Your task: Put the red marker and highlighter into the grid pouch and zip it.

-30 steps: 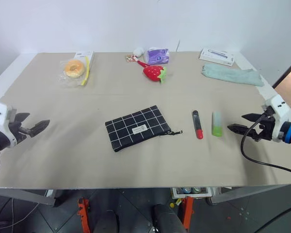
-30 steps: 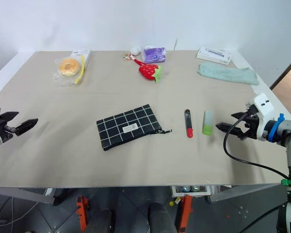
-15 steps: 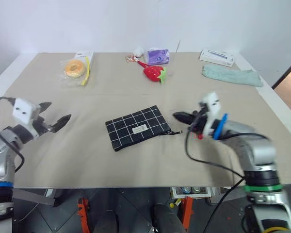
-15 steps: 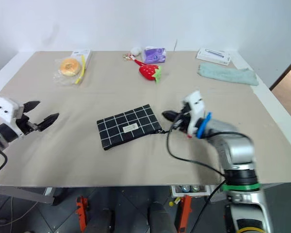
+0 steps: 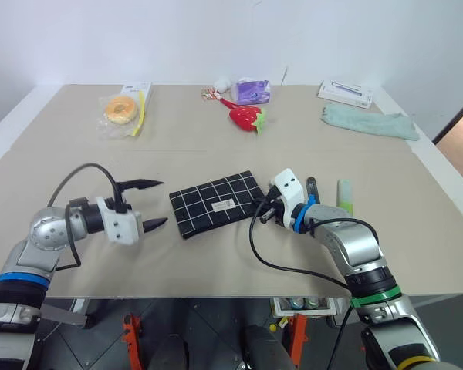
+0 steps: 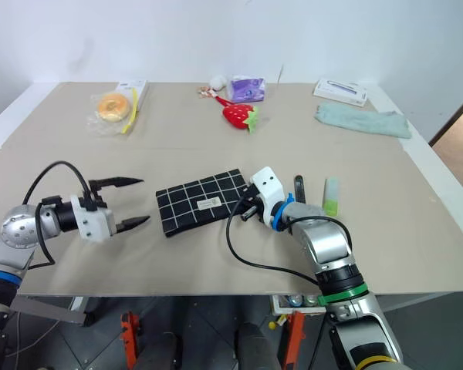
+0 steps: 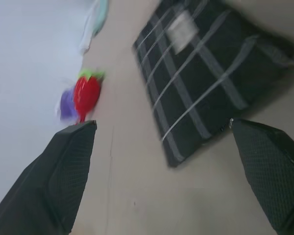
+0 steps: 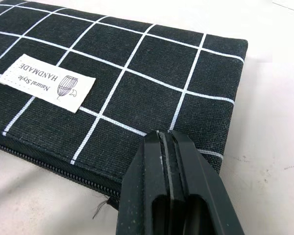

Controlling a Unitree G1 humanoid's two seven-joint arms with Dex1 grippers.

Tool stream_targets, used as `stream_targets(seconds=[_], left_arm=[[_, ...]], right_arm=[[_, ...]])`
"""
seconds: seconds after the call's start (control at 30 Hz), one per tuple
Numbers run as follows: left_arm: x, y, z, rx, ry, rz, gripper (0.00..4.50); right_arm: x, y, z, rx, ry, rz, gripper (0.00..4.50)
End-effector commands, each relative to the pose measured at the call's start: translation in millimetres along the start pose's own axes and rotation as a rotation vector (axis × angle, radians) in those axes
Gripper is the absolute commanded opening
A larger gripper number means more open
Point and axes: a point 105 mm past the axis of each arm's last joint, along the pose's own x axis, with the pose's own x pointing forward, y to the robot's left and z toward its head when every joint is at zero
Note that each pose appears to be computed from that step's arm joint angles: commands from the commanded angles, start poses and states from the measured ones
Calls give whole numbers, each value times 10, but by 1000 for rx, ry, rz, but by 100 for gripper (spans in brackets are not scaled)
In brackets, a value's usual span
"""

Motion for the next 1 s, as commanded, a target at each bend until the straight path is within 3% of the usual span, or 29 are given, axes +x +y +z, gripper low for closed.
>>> stream_targets(seconds=[0.03, 0.93, 0.97, 1.0], left_arm=[[20, -117, 61, 124, -55, -78, 450], [619, -349, 30, 88, -138, -98, 450], [626, -342, 27, 90, -138, -102, 399], [631, -337, 25, 92, -139, -104, 378]], right_arm=[[19, 39, -193, 36, 70, -14, 4], [10, 173, -154, 54, 45, -9, 4], [11, 172, -151, 56, 44, -10, 0], [12, 172, -149, 57, 43, -10, 0]])
